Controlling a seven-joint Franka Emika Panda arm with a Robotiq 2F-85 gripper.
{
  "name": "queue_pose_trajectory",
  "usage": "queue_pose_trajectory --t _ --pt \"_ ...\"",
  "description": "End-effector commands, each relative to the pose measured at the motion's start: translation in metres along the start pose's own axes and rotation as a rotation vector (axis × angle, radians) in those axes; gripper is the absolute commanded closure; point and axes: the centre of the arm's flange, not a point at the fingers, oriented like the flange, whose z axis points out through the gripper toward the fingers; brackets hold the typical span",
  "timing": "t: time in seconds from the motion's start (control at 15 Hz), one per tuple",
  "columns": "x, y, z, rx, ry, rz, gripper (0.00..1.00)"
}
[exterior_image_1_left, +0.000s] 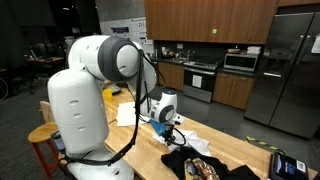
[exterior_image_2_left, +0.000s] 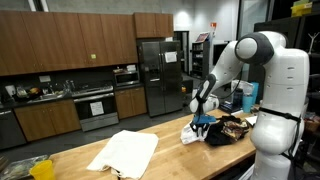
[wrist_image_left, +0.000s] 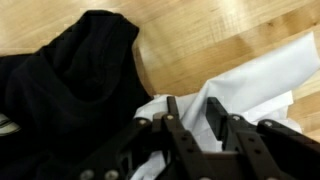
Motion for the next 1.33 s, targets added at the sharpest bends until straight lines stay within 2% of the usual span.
queue_pose_trajectory --t 0.0,0.13,0.27,0.4,0.53,0.8,1.07,1.2,1.27 --pt "0.004 -0.006 -0.004 0.007 0.021 -0.003 0.95" --pt "0.008 -0.009 -0.010 -0.012 0.022 -0.002 1.00" --pt "0.012 -0.013 -0.021 -0.032 0.009 -0.029 1.00" --pt "0.017 -0.022 -0.047 -0.018 0.025 -0.066 1.00" --pt "0.022 -0.035 -0.080 0.008 0.074 -0.106 1.00" --pt "0.021 -0.070 -0.174 0.085 0.239 -0.263 1.00" --pt "-0.012 -0.118 -0.252 0.168 0.363 -0.456 1.00" --pt "-0.043 -0.148 -0.277 0.219 0.380 -0.566 1.00" --pt "-0.062 -0.160 -0.287 0.242 0.361 -0.619 1.00"
